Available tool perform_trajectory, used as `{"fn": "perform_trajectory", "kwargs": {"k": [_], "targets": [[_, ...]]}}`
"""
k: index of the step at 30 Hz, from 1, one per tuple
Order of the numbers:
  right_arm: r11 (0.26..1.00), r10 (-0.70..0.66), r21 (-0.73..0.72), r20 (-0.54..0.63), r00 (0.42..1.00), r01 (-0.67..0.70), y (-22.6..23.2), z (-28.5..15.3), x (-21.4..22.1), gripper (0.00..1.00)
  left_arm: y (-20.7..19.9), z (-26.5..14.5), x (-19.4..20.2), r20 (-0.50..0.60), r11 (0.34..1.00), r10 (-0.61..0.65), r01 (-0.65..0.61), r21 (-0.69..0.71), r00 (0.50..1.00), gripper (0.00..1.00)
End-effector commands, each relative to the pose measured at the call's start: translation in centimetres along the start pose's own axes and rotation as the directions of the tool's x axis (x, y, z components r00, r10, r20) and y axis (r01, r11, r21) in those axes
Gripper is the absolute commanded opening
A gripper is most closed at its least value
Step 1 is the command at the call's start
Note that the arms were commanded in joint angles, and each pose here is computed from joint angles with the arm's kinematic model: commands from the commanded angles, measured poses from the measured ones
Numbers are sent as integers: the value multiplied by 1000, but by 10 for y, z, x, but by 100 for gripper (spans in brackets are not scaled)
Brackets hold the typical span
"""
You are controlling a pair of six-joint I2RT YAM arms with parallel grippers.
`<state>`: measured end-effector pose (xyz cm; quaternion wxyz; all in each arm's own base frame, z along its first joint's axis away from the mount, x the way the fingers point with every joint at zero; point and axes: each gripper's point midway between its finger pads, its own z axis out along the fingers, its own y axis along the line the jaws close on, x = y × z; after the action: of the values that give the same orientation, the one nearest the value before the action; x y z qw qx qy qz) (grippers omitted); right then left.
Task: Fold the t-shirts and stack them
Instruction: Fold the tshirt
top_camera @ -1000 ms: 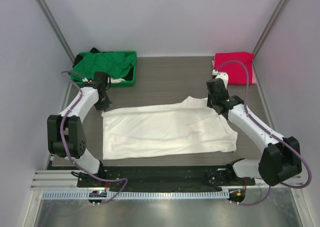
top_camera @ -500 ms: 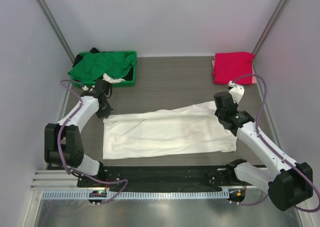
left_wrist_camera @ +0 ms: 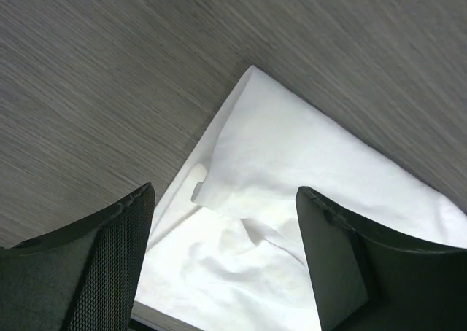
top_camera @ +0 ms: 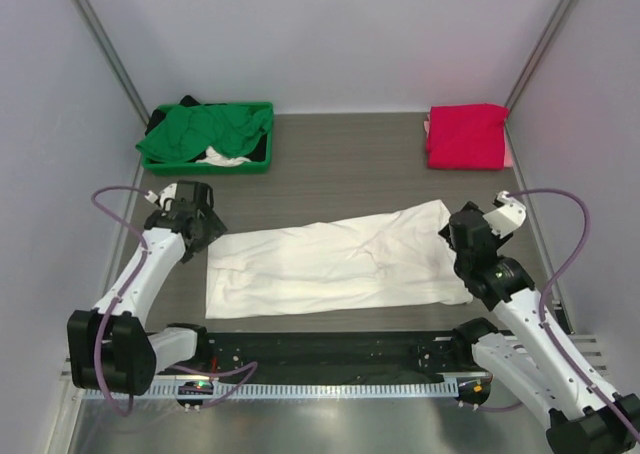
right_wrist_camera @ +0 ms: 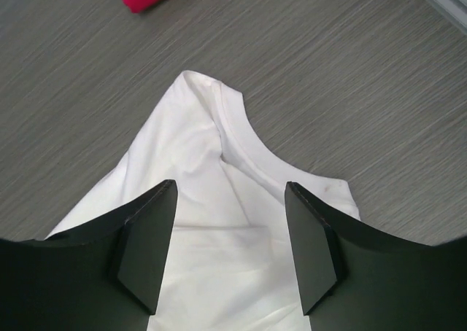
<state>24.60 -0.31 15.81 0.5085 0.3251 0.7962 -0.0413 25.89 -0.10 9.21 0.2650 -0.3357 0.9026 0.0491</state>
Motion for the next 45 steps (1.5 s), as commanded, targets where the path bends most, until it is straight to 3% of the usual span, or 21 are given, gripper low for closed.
{"fn": "perform_trajectory", "kwargs": {"k": [1,3,5,7,11,14,22,26,30,31,39,40,43,44,45], "targets": [[996,25,-81,34,999,-23,25,-4,-21,66,-12,-16,-22,78,997,-49,44,66,996,79],[979,-3,-205,-73,997,-12,60,-8,-11,66,-26,-18,-27,83,993,-14,4,122,996,76],[972,-51,-235,-203,978,2,84,0,12,66,-48,-20,-24,62,984,55,-64,166,997,73],[963,-77,-267,-388,918,-32,105,4,54,66,-68,-14,-8,20,971,153,-154,182,988,73],[966,-34,-230,-561,827,-116,117,6,97,69,-91,-3,20,-75,943,287,-268,198,955,71],[975,-1,-173,-637,771,-142,115,10,123,71,-85,12,45,-147,937,332,-308,162,932,71],[989,21,-88,-723,691,-122,105,34,155,74,-66,37,81,-263,929,370,-353,111,891,70],[992,63,-34,-710,702,-123,103,70,140,75,-57,41,92,-308,928,372,-363,86,876,69],[997,21,-33,-742,670,-69,106,106,147,74,-49,42,105,-344,932,359,-354,79,868,69],[999,13,-14,-769,639,-37,102,116,164,74,-44,42,113,-361,933,355,-351,80,862,69],[990,-81,-135,-755,651,-33,195,197,158,74,-49,25,172,-466,946,313,-231,225,827,67],[982,-102,-182,-724,682,-46,224,206,143,74,-51,22,179,-477,948,303,-209,240,825,66],[975,-127,-217,-728,674,-50,250,226,165,74,-58,5,208,-510,944,284,-145,296,812,64],[966,-116,-245,-709,696,-88,273,232,152,74,-62,0,214,-510,938,291,-137,318,810,64],[968,-112,-233,-728,677,-90,273,239,169,74,-64,-9,225,-506,926,320,-152,344,801,64]]}}
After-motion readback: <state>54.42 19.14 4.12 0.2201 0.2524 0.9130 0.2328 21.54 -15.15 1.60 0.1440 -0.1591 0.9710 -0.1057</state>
